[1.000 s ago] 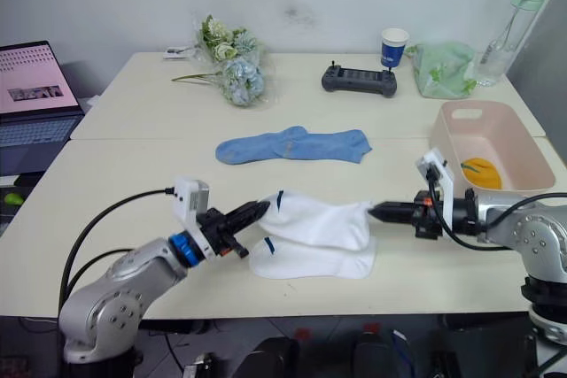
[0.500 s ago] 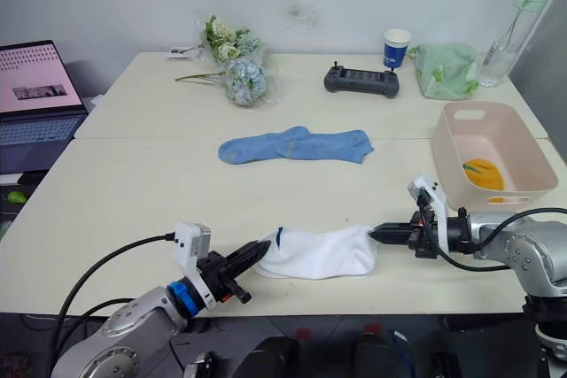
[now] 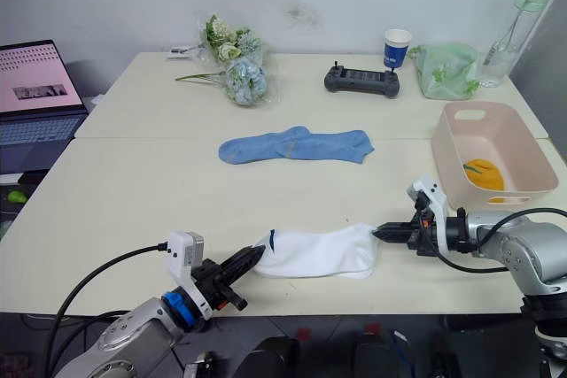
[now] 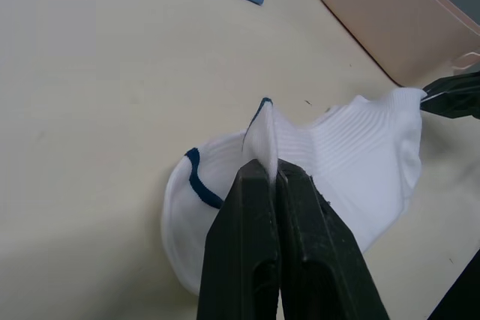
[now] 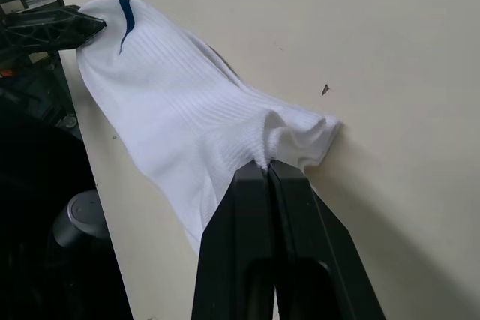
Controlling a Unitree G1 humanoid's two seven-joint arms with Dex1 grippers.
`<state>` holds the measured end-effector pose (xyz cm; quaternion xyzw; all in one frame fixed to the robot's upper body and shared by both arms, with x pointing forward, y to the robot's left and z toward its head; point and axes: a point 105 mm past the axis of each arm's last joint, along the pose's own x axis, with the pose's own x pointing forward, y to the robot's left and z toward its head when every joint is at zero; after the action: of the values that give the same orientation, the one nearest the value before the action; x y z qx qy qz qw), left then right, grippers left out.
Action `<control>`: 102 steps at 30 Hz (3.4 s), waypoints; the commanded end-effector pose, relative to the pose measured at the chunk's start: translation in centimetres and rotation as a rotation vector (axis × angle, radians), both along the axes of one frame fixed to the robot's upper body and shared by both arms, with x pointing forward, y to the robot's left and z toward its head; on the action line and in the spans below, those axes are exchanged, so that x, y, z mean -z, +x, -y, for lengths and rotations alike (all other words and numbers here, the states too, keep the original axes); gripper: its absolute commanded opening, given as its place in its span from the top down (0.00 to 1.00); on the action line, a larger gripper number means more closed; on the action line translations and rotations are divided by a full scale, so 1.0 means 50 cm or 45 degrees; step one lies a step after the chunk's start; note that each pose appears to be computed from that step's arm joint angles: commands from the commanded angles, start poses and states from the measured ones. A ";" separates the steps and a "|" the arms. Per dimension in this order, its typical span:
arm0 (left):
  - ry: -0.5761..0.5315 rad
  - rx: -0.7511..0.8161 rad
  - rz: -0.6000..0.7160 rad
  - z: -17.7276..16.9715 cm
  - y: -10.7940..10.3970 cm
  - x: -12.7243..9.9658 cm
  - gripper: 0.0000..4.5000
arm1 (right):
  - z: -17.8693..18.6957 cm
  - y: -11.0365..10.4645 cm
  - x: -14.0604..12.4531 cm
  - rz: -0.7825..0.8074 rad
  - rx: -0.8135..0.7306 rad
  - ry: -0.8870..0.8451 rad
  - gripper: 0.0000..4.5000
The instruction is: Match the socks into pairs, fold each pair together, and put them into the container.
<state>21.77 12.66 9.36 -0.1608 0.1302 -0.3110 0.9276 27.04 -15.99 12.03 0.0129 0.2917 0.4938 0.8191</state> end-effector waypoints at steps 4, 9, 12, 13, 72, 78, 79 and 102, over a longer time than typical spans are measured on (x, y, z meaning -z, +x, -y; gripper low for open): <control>0.005 -0.007 0.033 -0.010 -0.003 -0.001 0.99 | -0.005 0.007 -0.002 0.043 -0.010 -0.006 1.00; 0.044 -0.009 0.011 -0.016 -0.003 0.027 0.99 | -0.005 0.007 0.010 0.033 -0.007 -0.033 1.00; 0.058 0.004 0.002 -0.014 -0.003 0.041 0.99 | -0.005 0.005 0.016 0.024 -0.005 -0.050 1.00; 0.060 0.007 0.002 -0.012 -0.003 0.044 0.99 | -0.005 0.005 0.016 0.024 -0.003 -0.052 1.00; 0.707 0.489 0.311 -0.002 0.063 0.091 0.99 | -0.049 -0.012 0.094 0.631 -0.302 -0.318 1.00; 0.620 0.484 0.375 -0.012 0.053 0.049 0.99 | -0.021 -0.020 0.054 0.641 -0.276 -0.279 1.00; 0.607 0.487 0.386 -0.011 0.052 0.042 0.99 | -0.024 -0.019 0.045 0.645 -0.269 -0.252 1.00; 0.565 0.540 0.394 -0.007 0.043 0.018 0.99 | -0.027 -0.036 0.004 0.461 -0.206 -0.072 1.00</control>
<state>23.78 13.11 6.60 0.1271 0.1182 -0.4813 0.8592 24.86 -14.92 9.42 -0.1457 0.1848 0.5499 0.8014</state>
